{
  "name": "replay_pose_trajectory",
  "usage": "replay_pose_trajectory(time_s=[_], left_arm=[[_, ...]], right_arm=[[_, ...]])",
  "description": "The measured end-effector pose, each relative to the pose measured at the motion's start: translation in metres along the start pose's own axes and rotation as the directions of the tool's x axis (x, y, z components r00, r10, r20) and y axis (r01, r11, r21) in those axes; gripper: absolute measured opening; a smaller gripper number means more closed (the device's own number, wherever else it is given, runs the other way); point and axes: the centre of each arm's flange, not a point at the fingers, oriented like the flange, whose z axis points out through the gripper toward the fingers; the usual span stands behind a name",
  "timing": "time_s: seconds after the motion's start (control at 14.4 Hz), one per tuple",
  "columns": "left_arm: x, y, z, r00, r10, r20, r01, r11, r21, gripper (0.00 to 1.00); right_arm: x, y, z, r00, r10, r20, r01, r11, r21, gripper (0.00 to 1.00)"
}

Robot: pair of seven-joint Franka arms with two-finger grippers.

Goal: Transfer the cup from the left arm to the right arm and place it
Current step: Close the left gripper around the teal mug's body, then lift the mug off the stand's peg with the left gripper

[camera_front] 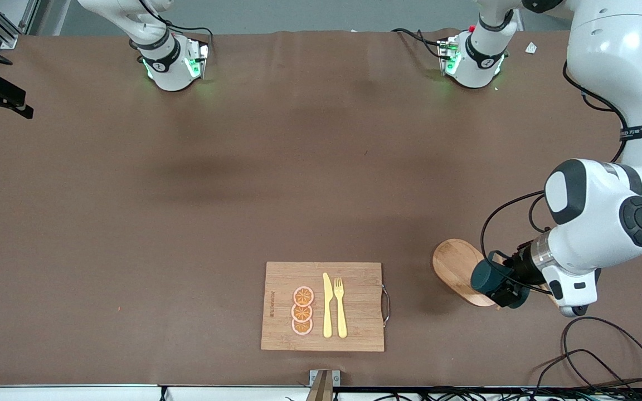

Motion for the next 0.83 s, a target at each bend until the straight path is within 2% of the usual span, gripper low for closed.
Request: replay_pose_trajectory(time_s=[0.42, 0.56, 0.83], left_arm=[[0.0014, -0.0009, 0.0012, 1.000, -0.004, 0.003, 0.004, 1.000, 0.000, 0.97], [0.0017, -0.0005, -0.0006, 1.000, -0.005, 0.001, 0.005, 1.000, -0.002, 0.89], [0.0021, -0.0006, -0.0007, 1.000, -0.006, 0.001, 0.006, 1.000, -0.002, 0.86]], right_arm=[[0.0000, 0.0000, 0.0000, 1.000, 0.000, 0.000, 0.000, 1.000, 0.000, 1.00], [0.0000, 0.0000, 0.0000, 1.000, 0.000, 0.000, 0.000, 1.000, 0.000, 1.00], [-0.0001, 0.0000, 0.0000, 1.000, 0.000, 0.000, 0.000, 1.000, 0.000, 1.00]])
